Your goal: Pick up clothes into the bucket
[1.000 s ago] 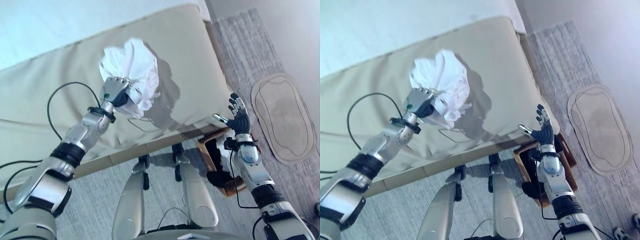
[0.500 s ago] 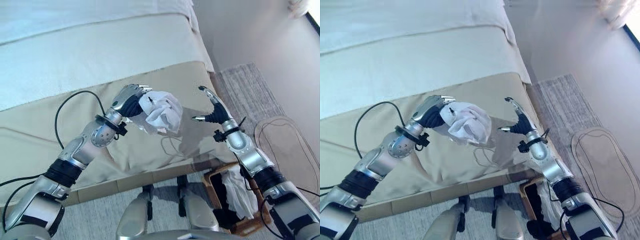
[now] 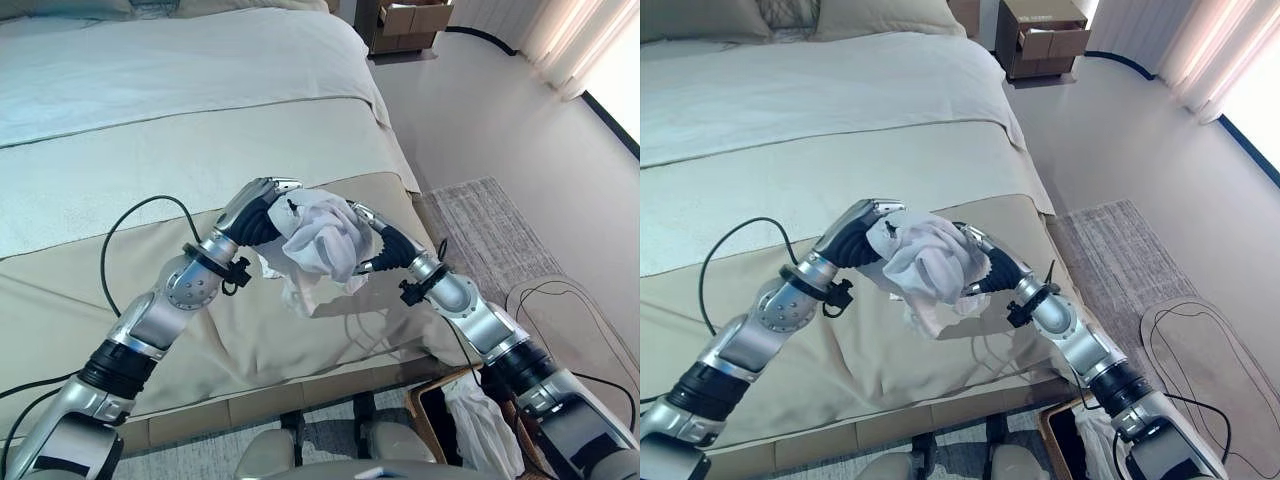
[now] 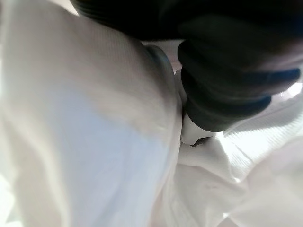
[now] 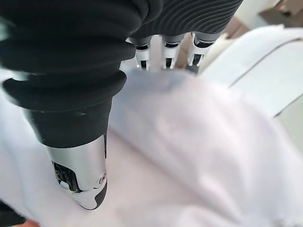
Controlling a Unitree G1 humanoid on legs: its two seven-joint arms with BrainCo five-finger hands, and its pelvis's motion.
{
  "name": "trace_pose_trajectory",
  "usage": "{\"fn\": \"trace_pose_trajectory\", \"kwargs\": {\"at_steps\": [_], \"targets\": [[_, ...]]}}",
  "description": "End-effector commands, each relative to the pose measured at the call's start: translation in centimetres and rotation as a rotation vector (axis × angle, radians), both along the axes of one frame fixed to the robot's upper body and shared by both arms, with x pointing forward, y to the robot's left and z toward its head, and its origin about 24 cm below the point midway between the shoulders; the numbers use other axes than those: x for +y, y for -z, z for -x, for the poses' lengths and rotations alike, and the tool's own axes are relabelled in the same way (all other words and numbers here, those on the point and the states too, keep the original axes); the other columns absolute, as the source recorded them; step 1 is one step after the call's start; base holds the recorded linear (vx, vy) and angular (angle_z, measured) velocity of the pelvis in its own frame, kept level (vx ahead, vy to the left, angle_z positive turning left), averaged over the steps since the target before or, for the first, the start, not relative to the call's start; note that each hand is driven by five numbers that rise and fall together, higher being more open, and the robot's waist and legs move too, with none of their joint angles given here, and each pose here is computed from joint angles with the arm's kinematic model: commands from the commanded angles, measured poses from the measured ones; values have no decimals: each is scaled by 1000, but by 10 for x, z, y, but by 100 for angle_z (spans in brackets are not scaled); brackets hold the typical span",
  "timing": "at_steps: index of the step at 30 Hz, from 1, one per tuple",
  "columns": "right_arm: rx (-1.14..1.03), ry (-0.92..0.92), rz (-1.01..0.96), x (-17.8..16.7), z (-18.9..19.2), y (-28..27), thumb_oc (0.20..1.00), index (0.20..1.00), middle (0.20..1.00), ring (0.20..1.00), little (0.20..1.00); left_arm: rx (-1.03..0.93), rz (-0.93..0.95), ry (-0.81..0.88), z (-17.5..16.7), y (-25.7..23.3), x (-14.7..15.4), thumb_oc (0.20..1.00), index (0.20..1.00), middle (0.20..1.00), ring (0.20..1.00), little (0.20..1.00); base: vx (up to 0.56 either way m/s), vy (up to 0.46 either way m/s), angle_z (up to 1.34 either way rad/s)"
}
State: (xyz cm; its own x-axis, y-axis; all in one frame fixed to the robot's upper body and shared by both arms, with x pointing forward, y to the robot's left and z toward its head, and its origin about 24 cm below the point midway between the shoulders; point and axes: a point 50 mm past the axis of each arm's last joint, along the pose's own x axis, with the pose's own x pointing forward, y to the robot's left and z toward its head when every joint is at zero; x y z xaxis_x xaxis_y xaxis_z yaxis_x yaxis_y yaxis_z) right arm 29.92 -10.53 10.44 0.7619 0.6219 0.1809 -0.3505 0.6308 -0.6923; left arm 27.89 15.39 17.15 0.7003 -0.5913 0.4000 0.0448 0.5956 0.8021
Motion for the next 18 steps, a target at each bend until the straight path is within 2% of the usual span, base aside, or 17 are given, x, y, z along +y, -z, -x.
{"fn": "trace_pose_trajectory", "kwargs": {"at_steps": [1,16,17,18], "targets": [[36,-132,-106,25,12,-3,1000,1000,1000,1000,1000,-77,176,87,14,-21,-3,200,200,200,200,200,46,-9,6],[198,-148,-241,53,12,15,1000,1000,1000,1000,1000,-33,241,169,23,-17,-20,200,200,200,200,200,16,0,2],[189,-149,-239,55,12,14,884,884,884,884,884,-30,262,186,24,-18,-23,200,200,200,200,200,0,0,0],[192,-148,-240,55,12,14,200,200,200,200,200,-25,265,191,24,-17,-25,200,200,200,200,200,0,0,0]]}}
